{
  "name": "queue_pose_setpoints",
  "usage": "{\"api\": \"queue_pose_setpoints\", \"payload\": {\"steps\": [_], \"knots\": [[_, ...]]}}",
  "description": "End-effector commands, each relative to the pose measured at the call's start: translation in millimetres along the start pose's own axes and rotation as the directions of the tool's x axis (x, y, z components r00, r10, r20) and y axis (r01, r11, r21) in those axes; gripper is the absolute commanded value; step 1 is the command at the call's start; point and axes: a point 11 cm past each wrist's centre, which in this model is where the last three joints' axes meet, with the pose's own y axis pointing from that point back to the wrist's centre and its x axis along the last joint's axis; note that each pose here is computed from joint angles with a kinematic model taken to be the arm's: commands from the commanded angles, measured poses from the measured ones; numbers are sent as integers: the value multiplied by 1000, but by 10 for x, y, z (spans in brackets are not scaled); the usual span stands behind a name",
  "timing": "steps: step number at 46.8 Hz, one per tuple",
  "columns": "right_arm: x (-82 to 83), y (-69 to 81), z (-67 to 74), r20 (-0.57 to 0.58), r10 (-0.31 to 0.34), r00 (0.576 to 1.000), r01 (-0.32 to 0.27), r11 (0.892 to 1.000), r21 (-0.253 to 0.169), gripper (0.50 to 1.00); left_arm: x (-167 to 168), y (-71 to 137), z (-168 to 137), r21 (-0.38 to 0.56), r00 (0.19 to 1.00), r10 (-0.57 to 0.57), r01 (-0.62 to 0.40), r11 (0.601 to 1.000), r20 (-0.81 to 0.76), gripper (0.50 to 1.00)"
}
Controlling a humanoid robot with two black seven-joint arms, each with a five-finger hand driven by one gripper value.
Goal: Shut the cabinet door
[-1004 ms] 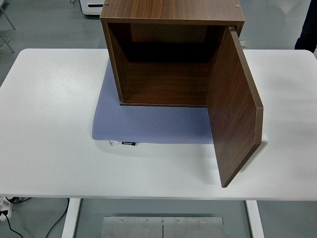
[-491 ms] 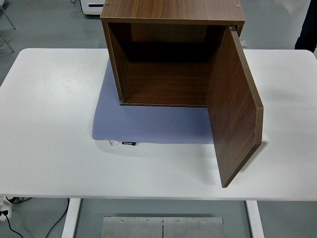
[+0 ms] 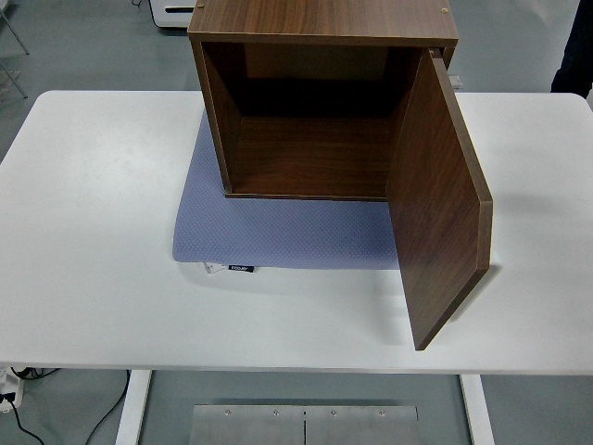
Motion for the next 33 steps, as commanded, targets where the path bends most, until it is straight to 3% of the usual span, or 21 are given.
{"api": "queue_pose_setpoints", "payload": {"steps": [1,14,20,33], "knots": [[-81,31,-24,-36,-29,999,29,1000,10,1000,0,0,1,0,1000,0,0,1000,0,1000],[-250,68,-99,-42,-94,995,95,995,29,1000,0,0,1,0,1000,0,0,1000,0,1000],[-415,46,-142,-32,-168,985,169,985,43,1000,0,0,1,0,1000,0,0,1000,0,1000],[-663,23,-198,-28,-251,968,252,966,56,1000,0,0,1,0,1000,0,0,1000,0,1000]]}}
